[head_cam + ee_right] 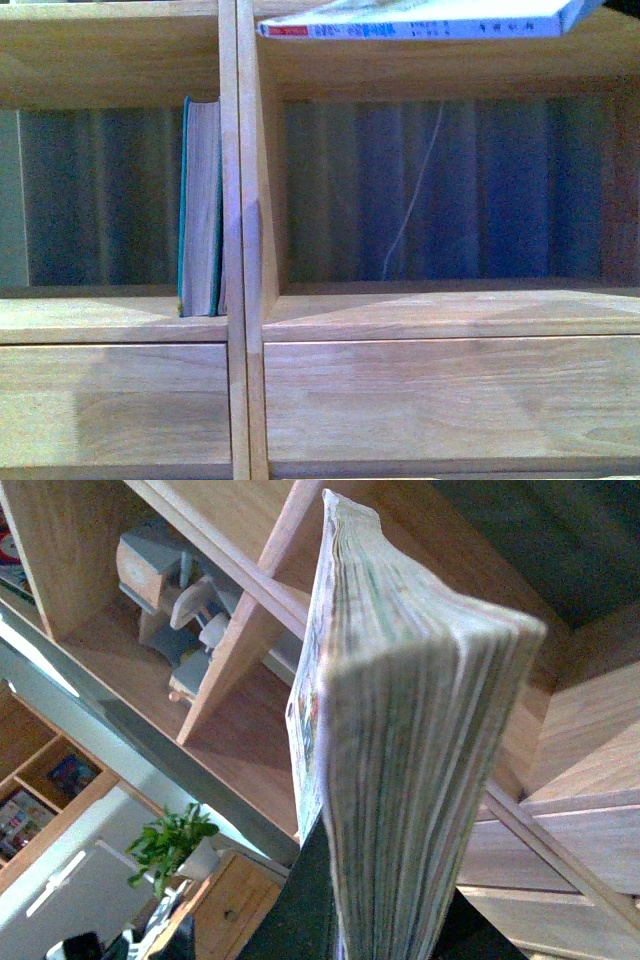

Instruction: Organize books on shelf

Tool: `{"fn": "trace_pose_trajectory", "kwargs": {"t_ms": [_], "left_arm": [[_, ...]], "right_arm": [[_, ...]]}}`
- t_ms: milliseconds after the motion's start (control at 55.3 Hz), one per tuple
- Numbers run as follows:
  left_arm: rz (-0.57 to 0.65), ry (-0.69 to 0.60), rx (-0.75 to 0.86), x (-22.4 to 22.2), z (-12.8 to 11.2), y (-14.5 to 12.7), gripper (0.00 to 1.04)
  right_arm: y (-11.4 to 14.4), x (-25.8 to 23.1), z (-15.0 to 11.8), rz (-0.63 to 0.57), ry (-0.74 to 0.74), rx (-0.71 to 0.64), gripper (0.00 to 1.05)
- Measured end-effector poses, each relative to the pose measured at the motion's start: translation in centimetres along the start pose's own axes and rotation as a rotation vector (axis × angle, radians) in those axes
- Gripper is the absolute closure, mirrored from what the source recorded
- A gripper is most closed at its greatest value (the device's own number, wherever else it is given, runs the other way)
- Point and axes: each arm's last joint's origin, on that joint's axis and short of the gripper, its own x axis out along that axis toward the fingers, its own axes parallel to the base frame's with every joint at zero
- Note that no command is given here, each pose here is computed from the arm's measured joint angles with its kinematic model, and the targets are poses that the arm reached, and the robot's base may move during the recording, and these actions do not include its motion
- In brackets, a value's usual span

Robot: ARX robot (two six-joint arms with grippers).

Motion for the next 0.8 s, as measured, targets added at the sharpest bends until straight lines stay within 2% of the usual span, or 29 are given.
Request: {"fn": "trace_pose_trajectory", "kwargs": {"t_ms": [163, 398, 633, 796], "left_arm": [[-0.035, -0.003, -0.092, 3.5, -0.3, 0.8, 0.07], [-0.137, -0.005, -0.173, 8.5, -1.8, -1.0, 0.07], [-0.213, 0.041, -0.251, 12.2, -4.9, -3.4, 0.07], [-0.221, 0.072, -0.273, 13.4, -6.8, -4.3, 0.07]], "right_arm": [[1.8, -0.4, -0.4, 0.071, 0.032, -0.003, 0.97], [3.1, 0.1, -1.8, 0.106, 0.074, 0.024, 0.97], [2.9, 1.8, -3.4, 0.087, 0.098, 0.050, 0.97], [3.3, 2.9, -4.3, 0.094, 0.121, 0.069, 0.97]]}}
